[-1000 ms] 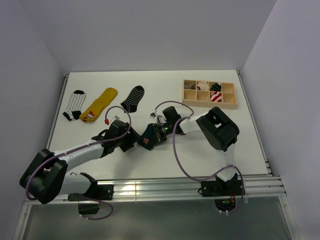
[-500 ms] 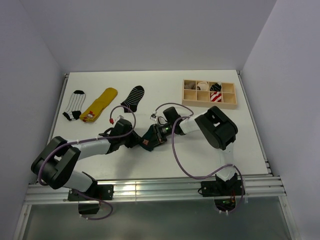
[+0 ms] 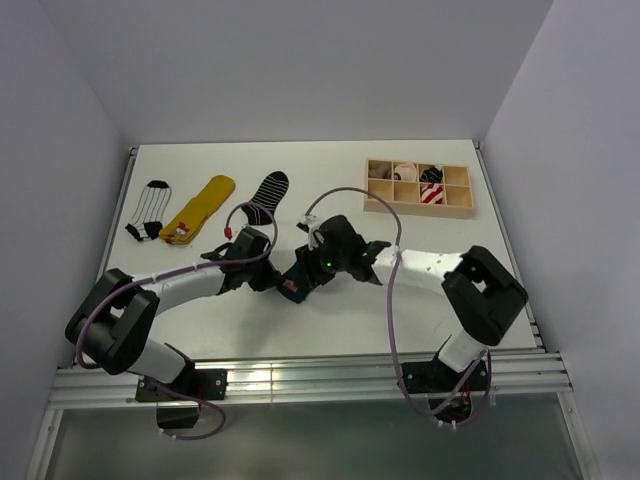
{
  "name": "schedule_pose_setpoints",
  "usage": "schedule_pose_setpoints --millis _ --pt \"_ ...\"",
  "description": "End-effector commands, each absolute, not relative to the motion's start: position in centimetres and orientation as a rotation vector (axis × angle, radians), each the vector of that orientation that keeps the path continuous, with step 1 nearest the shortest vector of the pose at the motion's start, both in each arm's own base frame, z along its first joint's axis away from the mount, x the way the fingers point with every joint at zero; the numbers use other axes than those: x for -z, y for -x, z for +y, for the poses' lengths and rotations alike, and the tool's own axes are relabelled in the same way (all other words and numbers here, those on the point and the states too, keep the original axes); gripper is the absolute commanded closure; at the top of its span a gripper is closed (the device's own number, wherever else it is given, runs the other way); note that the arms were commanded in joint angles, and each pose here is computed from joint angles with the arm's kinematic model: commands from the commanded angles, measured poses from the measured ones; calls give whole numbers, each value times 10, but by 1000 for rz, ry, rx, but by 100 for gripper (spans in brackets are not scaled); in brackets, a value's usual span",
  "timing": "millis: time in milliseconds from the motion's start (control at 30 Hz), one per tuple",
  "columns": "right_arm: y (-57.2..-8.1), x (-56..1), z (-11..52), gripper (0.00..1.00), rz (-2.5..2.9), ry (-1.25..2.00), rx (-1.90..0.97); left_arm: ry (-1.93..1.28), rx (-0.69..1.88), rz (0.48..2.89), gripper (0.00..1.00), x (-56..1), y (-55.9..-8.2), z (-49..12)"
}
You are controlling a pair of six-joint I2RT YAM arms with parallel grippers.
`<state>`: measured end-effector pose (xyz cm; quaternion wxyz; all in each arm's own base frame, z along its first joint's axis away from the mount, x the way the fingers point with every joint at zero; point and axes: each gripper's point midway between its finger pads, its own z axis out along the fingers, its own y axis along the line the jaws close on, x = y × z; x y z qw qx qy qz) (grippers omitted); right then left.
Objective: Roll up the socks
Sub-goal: Roll the sock at the center of the board.
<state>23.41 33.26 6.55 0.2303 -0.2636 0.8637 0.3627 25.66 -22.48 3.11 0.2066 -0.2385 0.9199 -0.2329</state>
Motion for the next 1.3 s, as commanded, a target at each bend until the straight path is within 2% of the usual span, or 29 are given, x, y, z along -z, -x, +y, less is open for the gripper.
schedule_pose_setpoints --millis 0,67,300,700,800,833,900,933,967,1033,1167,1267 --pt "-245 -70 321 50 2227 774 -622 569 567 2617 89 -34 -257 -223" --pt "-250 -74 318 49 2171 758 -484 557 567 2632 88 -35 -258 -225" --pt "-227 -75 344 48 2027 884 -338 553 567 2639 87 -35 -261 -228" --pt "-226 -26 355 48 2046 986 -172 530 618 2656 86 -35 -258 -236" --pt "-225 -14 354 56 2065 1010 -150 527 645 2655 85 -34 -257 -238" --pt "-227 -12 353 65 2068 1010 -132 522 657 2649 84 -35 -258 -240" --pt "-228 -7 349 81 2081 1021 -107 501 684 2643 78 -38 -257 -242" --pt "-225 -5 350 96 2091 1031 -121 494 685 2643 76 -39 -256 -241" --pt "-222 -3 348 100 2101 1037 -132 487 686 2636 71 -41 -258 -242" --pt "-221 -8 349 100 2116 1022 -193 482 676 2604 65 -50 -263 -239" --pt "-215 -15 348 100 2172 1009 -368 518 686 2528 40 -69 -273 -229" --pt "-212 -24 350 100 2220 983 -573 574 708 2460 28 -86 -279 -217"
